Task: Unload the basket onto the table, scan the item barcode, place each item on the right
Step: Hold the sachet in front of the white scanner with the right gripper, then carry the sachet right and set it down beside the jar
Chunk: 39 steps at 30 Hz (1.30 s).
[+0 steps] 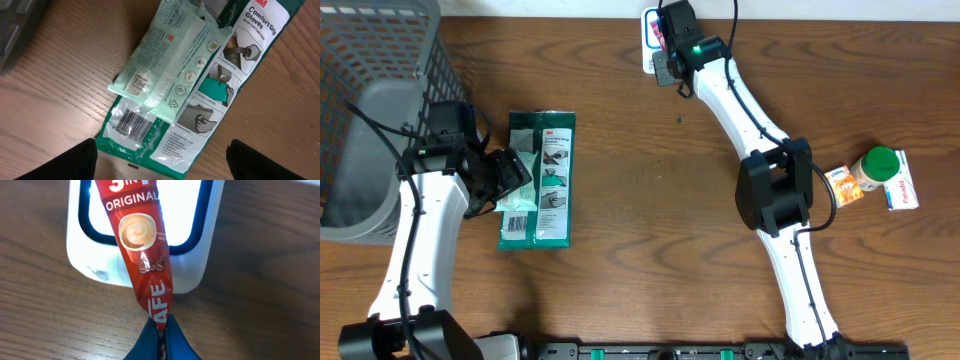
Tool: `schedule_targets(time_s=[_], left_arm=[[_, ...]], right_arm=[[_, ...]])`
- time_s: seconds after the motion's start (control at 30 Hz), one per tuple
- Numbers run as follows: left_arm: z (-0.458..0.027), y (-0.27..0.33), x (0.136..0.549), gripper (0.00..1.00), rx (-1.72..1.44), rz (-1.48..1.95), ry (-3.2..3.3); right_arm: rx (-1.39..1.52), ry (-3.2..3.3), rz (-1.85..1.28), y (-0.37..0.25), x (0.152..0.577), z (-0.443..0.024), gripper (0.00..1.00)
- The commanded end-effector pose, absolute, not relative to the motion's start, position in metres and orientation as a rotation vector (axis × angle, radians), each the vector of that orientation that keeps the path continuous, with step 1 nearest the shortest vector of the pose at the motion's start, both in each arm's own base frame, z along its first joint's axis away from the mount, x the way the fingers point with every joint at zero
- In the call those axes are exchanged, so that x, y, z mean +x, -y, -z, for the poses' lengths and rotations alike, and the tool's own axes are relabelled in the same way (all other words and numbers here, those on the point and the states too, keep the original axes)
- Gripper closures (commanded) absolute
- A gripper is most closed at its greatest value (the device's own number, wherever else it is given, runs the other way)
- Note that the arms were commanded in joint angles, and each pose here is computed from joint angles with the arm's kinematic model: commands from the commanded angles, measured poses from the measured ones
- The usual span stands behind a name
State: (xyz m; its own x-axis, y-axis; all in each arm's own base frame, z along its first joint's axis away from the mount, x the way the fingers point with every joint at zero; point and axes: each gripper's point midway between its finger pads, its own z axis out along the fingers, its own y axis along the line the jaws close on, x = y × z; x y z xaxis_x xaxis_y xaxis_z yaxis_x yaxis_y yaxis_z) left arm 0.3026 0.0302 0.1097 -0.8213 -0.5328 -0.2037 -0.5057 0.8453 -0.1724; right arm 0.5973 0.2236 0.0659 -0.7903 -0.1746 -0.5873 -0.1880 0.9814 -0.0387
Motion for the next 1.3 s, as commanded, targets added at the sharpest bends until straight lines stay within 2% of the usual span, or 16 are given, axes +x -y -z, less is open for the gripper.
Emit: schedule_targets(time_s=[0.0,0.3,1.27], left_arm=[[-0.113,-0.033,0.307,0.16,-0.785,0.148,-2.773],[-0.113,-0.033,0.307,0.16,-0.785,0.148,-2.773],[-0.113,-0.033,0.307,0.16,-0.785,0.148,-2.773]], right_arm=[[-0.246,-2.458,-0.023,-0.223,0.605,-0.08,0.99],[-0.183,-2.407,-0.069,-0.227,0.613,-0.095,0.99],[-0.153,-2.483,-0.064,-0.213,0.606,-0.076,0.99]])
